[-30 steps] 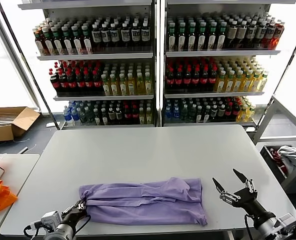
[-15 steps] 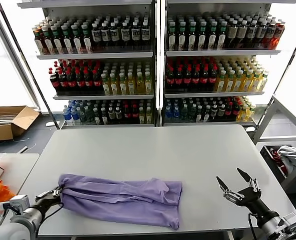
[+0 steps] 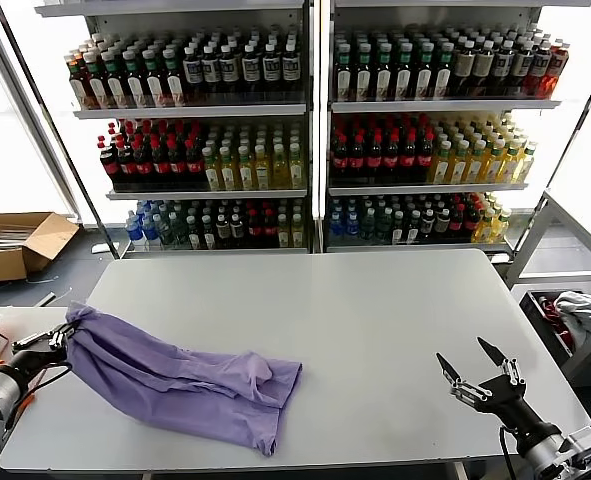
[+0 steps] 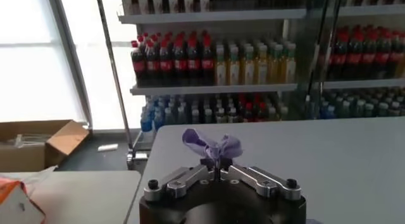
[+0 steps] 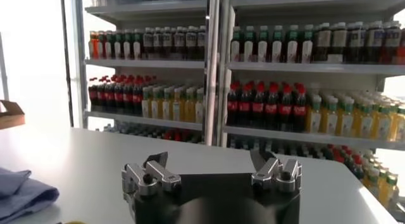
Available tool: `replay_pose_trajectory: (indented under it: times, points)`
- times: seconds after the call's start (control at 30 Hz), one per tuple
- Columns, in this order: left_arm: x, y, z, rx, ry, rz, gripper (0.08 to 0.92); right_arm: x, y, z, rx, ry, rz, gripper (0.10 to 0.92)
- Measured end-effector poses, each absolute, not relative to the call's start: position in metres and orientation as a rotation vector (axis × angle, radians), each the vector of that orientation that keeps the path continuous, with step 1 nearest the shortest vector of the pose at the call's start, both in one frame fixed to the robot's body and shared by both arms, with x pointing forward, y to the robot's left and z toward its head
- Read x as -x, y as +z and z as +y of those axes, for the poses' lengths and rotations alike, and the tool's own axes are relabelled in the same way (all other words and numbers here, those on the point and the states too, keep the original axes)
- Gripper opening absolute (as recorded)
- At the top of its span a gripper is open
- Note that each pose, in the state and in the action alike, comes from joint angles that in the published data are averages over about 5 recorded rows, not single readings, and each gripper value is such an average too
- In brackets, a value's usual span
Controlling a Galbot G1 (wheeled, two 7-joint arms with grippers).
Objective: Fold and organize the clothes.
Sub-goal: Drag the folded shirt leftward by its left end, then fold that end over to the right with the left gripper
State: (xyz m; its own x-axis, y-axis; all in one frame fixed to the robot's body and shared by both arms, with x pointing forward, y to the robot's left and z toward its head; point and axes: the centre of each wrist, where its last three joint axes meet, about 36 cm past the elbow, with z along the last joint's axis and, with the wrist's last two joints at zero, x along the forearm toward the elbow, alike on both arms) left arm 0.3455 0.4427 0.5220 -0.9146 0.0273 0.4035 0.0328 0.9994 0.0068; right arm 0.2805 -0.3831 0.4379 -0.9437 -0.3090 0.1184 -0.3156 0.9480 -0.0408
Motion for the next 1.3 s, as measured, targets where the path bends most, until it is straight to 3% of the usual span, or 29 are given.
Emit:
replay_pose_trajectory:
  times: [0.23, 0.53, 1.3]
  points:
    - [-0.335, 0.526, 0.39, 0.22, 0.062, -2.767, 0.108, -0.28, 0.438, -0.386, -0.47, 0.084, -2.992, 0.823]
    - [-0.323, 0.504, 0.327, 0.423, 0.211, -2.723, 0.108, -0.279, 0.44, -0.385, -0.45, 0.067, -3.002, 0.823]
    - [-0.303, 0.429, 0.224, 0.615, 0.449, -2.528, 0.108, -0.272, 0.437, -0.366, -0.455, 0.023, -2.997, 0.823]
